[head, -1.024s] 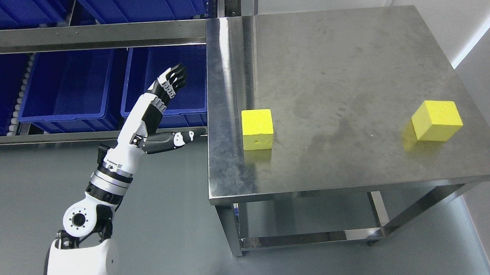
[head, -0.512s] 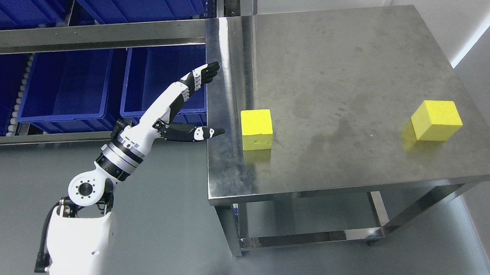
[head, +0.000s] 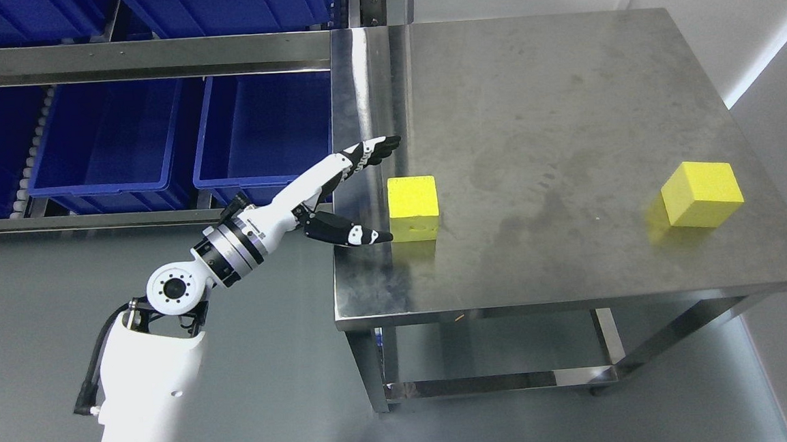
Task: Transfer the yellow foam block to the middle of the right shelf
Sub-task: 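Close the left hand around the nearer yellow foam cube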
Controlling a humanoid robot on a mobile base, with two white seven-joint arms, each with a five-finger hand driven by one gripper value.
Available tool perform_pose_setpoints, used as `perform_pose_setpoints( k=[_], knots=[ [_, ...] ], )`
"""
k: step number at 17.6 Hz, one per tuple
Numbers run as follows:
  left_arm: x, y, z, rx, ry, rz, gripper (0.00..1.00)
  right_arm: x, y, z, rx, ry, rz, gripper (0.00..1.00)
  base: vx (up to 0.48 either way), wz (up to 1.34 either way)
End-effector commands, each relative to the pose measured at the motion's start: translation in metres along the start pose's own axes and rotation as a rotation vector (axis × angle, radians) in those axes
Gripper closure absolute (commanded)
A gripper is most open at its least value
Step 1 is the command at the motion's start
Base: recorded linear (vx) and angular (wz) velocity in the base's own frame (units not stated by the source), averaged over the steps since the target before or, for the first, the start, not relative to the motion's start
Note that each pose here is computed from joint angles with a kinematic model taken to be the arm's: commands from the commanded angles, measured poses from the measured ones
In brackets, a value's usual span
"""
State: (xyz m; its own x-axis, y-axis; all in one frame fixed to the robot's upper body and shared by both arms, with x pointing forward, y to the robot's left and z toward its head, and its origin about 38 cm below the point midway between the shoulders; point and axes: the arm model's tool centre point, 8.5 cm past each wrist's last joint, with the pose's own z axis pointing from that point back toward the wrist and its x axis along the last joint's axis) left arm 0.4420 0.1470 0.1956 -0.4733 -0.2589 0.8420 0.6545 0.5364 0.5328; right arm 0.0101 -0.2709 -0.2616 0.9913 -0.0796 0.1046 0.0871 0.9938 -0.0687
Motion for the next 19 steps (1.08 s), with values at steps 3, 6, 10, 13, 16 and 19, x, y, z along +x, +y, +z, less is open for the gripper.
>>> perform_pose_setpoints(
  k=[3,6,10,13,16,19],
  knots=[
    [-0.021,-0.033,-0.033,-0.122,0.06,0.045,0.02,0.009,-0.011,-0.001,-0.017,-0.021,0.002,0.0,0.0,0.0],
    [-0.027,-0.024,-0.041,-0.121,0.083,0.054,0.02,0.009,-0.011,-0.001,-0.017,-0.021,0.001,0.0,-0.004,-0.06],
    [-0.036,-0.023,-0.039,-0.121,0.114,0.07,0.09,0.009,-0.011,-0.001,-0.017,-0.021,0.001,0.0,-0.018,-0.05],
    [-0.04,-0.019,-0.032,-0.109,0.119,0.087,0.22,0.009,-0.011,-0.001,-0.017,-0.021,0.002,0.0,0.0,0.05],
    [-0.038,-0.008,-0.028,-0.046,0.09,0.122,0.4,0.008,-0.011,-0.001,-0.017,-0.02,0.002,0.0,0.002,0.01],
    [-0.034,0.006,-0.023,0.046,0.023,0.184,0.56,0.009,-0.011,-0.001,-0.017,-0.021,0.001,0.0,0.0,0.0]
  ],
)
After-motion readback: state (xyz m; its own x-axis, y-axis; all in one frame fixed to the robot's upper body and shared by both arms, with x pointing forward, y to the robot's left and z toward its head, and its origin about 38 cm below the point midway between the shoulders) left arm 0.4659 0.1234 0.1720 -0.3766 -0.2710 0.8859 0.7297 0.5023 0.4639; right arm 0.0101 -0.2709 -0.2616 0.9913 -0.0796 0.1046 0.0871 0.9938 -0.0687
